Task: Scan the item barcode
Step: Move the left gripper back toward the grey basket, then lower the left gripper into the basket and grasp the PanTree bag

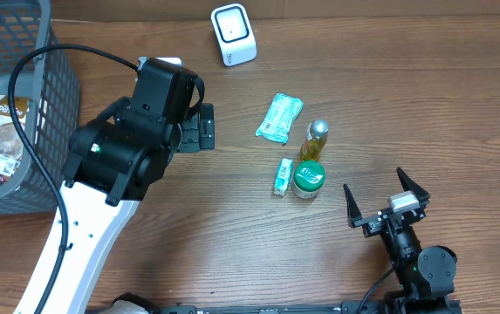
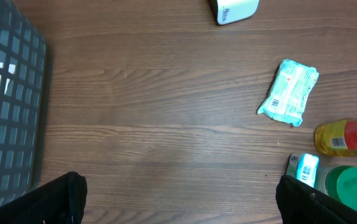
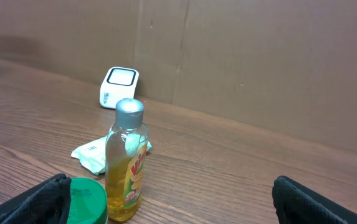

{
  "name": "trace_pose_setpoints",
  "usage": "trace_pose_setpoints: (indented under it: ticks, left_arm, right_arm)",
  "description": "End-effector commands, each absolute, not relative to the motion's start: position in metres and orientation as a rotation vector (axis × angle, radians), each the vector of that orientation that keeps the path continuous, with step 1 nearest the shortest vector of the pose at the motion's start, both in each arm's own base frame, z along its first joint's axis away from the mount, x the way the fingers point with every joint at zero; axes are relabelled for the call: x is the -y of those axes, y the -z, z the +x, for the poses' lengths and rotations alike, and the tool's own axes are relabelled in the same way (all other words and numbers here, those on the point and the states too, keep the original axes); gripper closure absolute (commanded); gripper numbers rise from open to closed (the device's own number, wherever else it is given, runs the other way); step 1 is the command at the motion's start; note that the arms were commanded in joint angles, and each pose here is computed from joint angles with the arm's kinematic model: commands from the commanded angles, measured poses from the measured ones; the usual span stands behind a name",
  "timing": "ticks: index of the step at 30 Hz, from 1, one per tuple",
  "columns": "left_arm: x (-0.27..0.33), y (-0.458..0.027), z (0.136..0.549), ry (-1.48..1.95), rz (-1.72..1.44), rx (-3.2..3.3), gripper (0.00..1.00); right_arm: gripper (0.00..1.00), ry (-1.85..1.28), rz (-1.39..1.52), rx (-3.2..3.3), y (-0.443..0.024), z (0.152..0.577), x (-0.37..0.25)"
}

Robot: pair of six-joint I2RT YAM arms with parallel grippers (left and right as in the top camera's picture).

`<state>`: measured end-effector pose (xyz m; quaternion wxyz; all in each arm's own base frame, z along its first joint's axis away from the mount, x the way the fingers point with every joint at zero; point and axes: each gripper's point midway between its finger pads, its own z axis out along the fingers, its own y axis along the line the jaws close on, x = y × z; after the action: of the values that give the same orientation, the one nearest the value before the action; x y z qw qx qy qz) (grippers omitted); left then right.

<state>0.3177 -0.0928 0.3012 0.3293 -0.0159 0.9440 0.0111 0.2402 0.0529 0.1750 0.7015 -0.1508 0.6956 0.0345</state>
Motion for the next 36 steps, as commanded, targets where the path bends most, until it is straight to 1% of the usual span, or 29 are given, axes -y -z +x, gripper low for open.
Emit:
trace_pose_setpoints:
  ticks: [1,15,27,31,36]
  left_arm:
    - [0.091,-0.309,0.315,-0.007,-0.058,-2.449,0.00]
    - [0.092,-0.315,0.326,-0.010,-0.075,-2.403,0.00]
    - [0.095,-0.302,0.338,-0.044,-0.074,-2.427,0.00]
    - [0.096,-0.309,0.342,-0.048,-0.023,-2.398,0.00]
    - [0.087,-0.336,0.356,-0.038,-0.038,-2.310,0.00]
  right_arm:
    - [0.00,-0.076,-0.336,-1.545,-0.173,0.240,-0.053]
    - [0.00,-0.076,-0.336,-1.545,-0.173,0.240,-0.053]
    - [0.00,-0.076,-0.336,-1.545,-0.173,0.240,-0.053]
    - [0.00,-0.076,-0.336,-1.545,-0.173,0.240,-0.053]
    - [0.00,-0.076,-0.336,-1.545,-0.173,0.240,-0.053]
